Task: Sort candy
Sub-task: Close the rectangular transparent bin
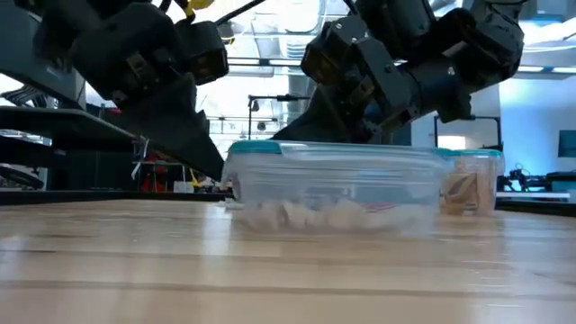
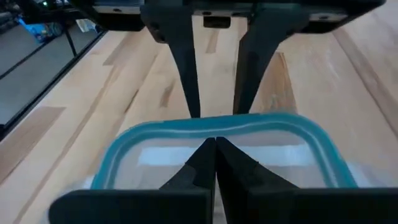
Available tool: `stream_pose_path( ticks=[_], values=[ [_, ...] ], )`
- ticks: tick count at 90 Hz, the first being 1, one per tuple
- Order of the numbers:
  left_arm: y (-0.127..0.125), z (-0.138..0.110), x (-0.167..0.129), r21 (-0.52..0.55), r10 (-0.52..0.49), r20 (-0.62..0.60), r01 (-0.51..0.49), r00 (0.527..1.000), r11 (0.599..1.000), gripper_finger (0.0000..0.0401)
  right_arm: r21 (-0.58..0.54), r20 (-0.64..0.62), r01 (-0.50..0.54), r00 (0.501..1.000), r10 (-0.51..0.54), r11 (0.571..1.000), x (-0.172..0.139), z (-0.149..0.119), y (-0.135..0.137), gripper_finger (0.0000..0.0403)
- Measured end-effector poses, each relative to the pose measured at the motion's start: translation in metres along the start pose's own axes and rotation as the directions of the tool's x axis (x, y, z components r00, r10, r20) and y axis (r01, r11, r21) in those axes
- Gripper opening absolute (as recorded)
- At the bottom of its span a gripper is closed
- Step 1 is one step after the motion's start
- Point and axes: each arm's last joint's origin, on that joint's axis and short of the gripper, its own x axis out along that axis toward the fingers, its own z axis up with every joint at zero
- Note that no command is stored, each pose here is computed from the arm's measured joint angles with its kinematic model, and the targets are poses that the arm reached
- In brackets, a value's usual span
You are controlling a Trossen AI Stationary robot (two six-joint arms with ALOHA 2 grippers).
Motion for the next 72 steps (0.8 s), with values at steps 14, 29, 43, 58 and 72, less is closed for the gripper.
stream_pose_path(
  ticks=[14, 29, 43, 58, 72],
  values=[
    [0.0, -0.003, 0.015, -0.013, -0.028, 0.036, 0.028, 0.999, 1.0, 0.0113, -0.007, -0.015, -0.009, 1.0, 0.009, 1.0, 0.007, -0.004, 0.001, 0.0],
    [-0.008, 0.005, 0.022, 0.054, -0.018, -0.068, 0.021, 0.998, 0.998, 0.0113, -0.021, -0.024, -0.026, 0.999, 0.026, 0.999, 0.015, -0.002, 0.004, 0.0],
    [-0.015, 0.011, 0.013, 0.134, 0.046, -0.126, -0.029, 0.991, 0.991, 0.0113, -0.021, -0.035, -0.006, 0.999, 0.005, 1.0, 0.003, 0.013, 0.005, 0.0],
    [-0.021, 0.03, -0.008, 0.188, 0.073, -0.167, -0.041, 0.983, 0.981, 0.0113, -0.001, -0.08, -0.01, 0.997, 0.009, 1.0, -0.026, 0.038, 0.016, 0.0],
    [-0.024, 0.056, -0.025, 0.234, 0.058, -0.101, -0.033, 0.993, 0.972, 0.0113, 0.095, -0.16, 0.018, 0.987, -0.003, 0.995, -0.066, 0.059, 0.038, 0.0]
  ],
)
